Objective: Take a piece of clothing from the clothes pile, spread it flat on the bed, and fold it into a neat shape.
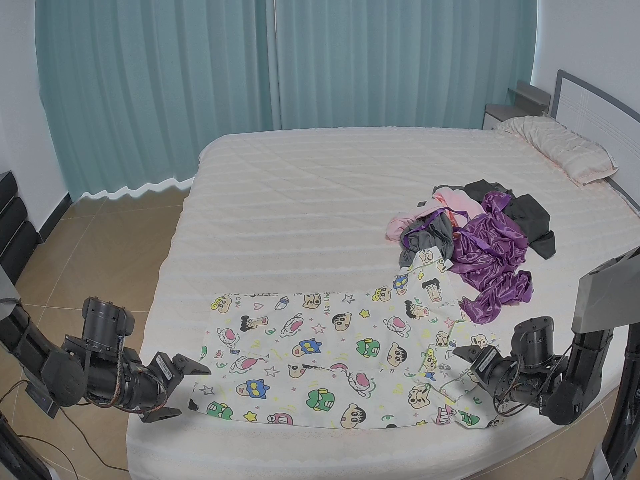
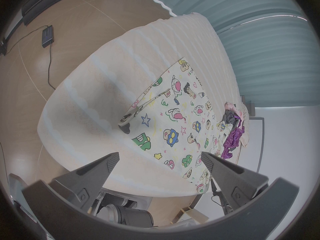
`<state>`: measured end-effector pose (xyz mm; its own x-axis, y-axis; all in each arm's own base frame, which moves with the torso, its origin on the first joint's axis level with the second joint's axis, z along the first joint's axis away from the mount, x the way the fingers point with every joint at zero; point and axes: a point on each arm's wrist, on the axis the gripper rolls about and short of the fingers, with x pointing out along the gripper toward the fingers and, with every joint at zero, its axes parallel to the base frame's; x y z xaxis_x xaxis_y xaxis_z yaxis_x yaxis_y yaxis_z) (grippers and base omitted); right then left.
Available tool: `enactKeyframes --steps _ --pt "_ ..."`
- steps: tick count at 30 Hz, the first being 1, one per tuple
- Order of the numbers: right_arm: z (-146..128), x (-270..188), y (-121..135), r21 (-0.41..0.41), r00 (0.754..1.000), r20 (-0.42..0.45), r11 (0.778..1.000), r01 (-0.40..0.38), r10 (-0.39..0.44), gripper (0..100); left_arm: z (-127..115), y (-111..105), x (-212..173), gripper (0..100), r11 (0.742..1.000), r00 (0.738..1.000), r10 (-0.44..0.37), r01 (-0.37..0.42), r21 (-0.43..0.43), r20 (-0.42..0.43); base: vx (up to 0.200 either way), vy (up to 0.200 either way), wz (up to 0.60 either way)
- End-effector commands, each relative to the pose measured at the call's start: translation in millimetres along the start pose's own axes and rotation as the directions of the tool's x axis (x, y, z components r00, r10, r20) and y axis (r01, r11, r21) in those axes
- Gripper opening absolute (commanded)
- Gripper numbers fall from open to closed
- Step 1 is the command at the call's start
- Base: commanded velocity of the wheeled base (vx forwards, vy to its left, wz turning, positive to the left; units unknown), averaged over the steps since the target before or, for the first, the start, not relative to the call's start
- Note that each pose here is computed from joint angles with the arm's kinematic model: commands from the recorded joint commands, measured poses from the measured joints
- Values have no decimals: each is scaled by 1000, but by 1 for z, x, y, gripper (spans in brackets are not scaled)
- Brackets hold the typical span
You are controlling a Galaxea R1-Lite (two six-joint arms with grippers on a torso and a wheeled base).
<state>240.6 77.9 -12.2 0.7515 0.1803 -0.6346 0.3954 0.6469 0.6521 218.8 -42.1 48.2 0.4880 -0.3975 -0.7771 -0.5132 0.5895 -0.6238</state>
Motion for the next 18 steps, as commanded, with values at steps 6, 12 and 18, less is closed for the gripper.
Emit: enactKeyframes --steps 6,12,18 --pt "-7 -6 -16 4 1000 -9 1000 26 -26 100 -7 6 -1 100 1000 1000 12 -12 -4 -22 0 0 0" --pt "-9 -4 -20 7 999 -18 1000 30 -30 100 -8 6 -1 100 1000 1000 14 -14 -1 -26 0 0 0" --pt "-11 7 -29 15 999 -11 999 49 -49 100 -9 7 0 100 1000 999 18 -18 0 -30 0 0 0"
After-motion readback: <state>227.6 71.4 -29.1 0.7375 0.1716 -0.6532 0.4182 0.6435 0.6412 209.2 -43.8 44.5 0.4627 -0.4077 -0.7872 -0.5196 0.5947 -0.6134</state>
